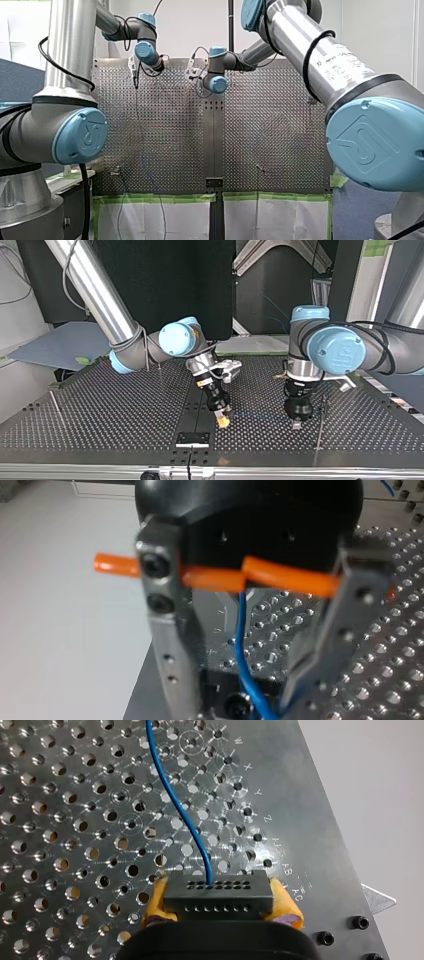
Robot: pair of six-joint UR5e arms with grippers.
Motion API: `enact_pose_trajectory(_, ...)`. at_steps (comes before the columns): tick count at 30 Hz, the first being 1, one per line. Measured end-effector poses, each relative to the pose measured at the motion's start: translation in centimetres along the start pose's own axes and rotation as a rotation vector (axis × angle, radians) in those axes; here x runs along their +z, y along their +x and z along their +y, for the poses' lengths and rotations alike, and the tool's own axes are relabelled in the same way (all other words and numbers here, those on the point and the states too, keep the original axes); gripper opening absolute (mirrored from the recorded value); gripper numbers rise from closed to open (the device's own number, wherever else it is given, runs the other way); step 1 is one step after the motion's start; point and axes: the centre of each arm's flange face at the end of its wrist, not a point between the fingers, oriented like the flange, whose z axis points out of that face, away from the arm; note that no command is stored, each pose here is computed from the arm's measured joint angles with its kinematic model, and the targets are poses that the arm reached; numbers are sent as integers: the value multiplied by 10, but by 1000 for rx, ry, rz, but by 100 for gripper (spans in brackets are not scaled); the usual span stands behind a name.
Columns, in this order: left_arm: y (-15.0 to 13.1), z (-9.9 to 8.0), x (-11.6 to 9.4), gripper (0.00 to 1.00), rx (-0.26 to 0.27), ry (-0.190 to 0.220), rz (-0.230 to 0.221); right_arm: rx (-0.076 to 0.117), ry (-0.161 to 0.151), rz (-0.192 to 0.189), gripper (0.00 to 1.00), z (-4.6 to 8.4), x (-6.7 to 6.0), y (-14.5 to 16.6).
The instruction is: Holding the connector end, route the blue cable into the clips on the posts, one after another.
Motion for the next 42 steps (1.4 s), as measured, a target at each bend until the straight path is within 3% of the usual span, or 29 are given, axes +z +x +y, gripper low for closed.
enact_pose_trajectory(6,8,-9,-2,0,5,16,27,-1,-13,-18,0,8,-5,-8)
enact_pose_trajectory(12,43,-27,-4,0,54,18,121,-7,-39,-58,0,23,-17,-25)
enact_pose_trajectory(20,89,-56,-10,0,113,12,217,-53,-96,-121,0,48,-39,-53)
enact_pose_trajectory(33,125,-77,-20,0,144,34,279,-118,-173,-225,0,72,-80,-99)
enact_pose_trajectory(37,136,-80,-25,0,147,41,296,-126,-184,-251,0,77,-92,-110)
enact_pose_trajectory(42,146,-83,-32,0,150,51,308,-127,-188,-257,0,79,-100,-119)
